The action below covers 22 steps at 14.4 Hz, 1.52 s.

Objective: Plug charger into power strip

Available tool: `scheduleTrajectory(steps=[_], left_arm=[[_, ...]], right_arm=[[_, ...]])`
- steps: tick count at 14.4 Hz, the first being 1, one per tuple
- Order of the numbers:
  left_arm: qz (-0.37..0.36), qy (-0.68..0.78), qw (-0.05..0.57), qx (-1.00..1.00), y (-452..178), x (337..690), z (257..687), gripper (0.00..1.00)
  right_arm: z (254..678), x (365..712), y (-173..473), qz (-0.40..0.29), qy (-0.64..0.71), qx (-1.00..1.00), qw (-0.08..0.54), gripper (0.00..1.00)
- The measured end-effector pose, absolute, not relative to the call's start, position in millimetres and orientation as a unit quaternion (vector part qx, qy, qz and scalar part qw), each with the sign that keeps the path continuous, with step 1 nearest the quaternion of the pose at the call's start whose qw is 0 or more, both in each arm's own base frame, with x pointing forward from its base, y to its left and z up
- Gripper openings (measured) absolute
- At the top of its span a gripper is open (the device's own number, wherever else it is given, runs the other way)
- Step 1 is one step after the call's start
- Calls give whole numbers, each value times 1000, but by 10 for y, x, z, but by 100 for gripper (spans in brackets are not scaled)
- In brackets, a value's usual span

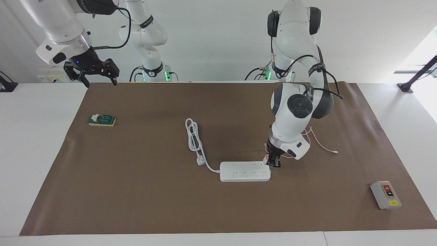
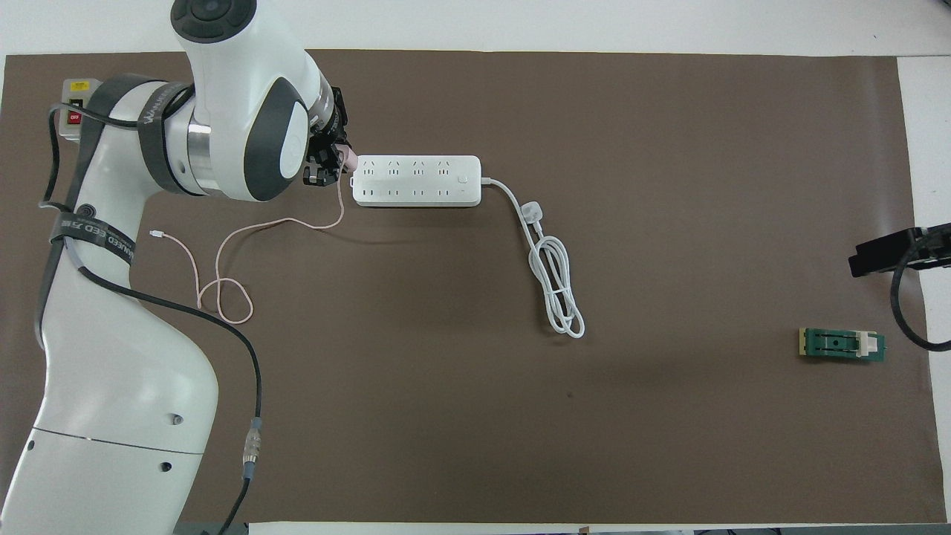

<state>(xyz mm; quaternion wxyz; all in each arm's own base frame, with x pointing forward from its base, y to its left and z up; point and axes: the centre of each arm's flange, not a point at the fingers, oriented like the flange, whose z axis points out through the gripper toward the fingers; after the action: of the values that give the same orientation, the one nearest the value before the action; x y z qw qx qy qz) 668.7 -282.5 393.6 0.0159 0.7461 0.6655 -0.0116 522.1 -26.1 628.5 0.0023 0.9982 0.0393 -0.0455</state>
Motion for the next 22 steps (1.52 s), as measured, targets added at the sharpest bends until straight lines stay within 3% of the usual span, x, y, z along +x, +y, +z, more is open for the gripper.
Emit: scheduleTrajectory(steps=[9,22], left_arm=[[-12,693,6,721,-2772,6628,3650,31],[4,693,-1,721,-2936,6531,3561,31]], right_arm=[[6283,5217,-267,-47,39,998,2,100],[6282,5217,-268,-47,39,998,2,100]])
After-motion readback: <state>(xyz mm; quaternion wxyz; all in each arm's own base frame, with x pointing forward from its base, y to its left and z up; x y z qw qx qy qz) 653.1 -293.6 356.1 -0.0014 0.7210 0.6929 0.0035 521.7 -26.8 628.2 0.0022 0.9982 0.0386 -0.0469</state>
